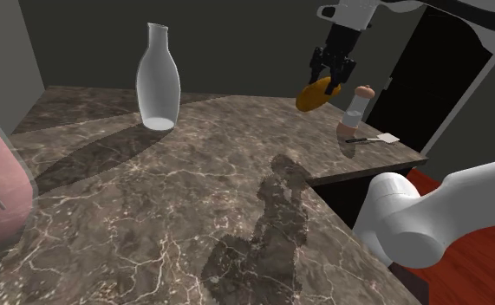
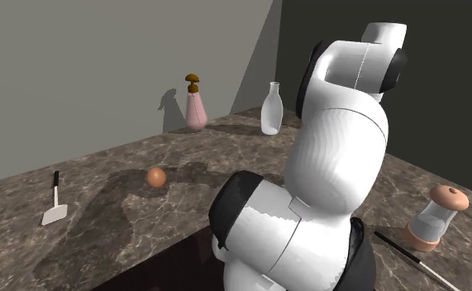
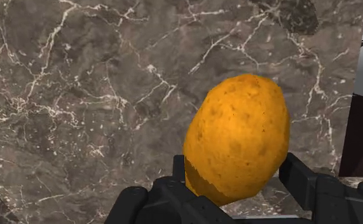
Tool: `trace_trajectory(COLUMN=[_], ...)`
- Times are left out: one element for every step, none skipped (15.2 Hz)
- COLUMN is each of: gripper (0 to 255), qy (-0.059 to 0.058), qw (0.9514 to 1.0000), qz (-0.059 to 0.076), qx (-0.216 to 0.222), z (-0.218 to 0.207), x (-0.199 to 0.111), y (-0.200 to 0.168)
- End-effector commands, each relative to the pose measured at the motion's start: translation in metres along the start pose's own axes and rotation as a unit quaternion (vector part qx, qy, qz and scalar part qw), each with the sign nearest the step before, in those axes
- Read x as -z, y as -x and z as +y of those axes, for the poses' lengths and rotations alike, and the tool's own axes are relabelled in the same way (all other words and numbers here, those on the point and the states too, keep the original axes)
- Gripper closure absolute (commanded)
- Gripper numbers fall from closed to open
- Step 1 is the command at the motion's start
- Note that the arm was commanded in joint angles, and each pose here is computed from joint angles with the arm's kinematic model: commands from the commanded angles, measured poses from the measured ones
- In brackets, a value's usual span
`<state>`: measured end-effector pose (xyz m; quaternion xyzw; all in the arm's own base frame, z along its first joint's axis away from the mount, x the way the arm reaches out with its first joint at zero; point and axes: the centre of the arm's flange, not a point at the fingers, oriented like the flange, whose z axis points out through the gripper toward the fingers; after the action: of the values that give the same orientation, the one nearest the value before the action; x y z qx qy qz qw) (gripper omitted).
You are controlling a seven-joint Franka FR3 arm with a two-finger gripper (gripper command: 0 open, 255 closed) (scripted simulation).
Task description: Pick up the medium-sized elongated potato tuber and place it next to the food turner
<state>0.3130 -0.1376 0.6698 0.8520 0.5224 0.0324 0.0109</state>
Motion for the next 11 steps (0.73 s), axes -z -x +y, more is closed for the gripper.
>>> trace_trajectory(gripper=[255, 255, 255, 255, 255, 255, 255, 255, 255, 255, 255], qy=[0.000, 0.000, 0.000, 0.000, 0.000, 0.000, 0.000, 0.000, 0.000, 0.000, 0.000], qw=[1.0000, 1.0000, 1.0000, 1.0000, 1.0000, 1.0000, 1.0000, 1.0000, 1.0000, 1.0000, 1.0000], qz=[0.000, 0.000, 0.000, 0.000, 0.000, 0.000, 0.000, 0.000, 0.000, 0.000, 0.000], qx=[0.001, 0.001, 0.001, 0.001, 0.001, 0.001, 0.001, 0.001, 0.001, 0.001, 0.001], z=[0.011, 0.017, 0.023, 0.028, 0.034, 0.040, 0.046, 0.052, 0.058, 0.064, 0.070], x=[0.001, 0.001, 0.002, 0.002, 0.002, 0.002, 0.003, 0.003, 0.003, 0.003, 0.004], y=[0.024, 0.035, 0.047, 0.059, 0.071, 0.083, 0.094, 0.106, 0.118, 0.130, 0.142])
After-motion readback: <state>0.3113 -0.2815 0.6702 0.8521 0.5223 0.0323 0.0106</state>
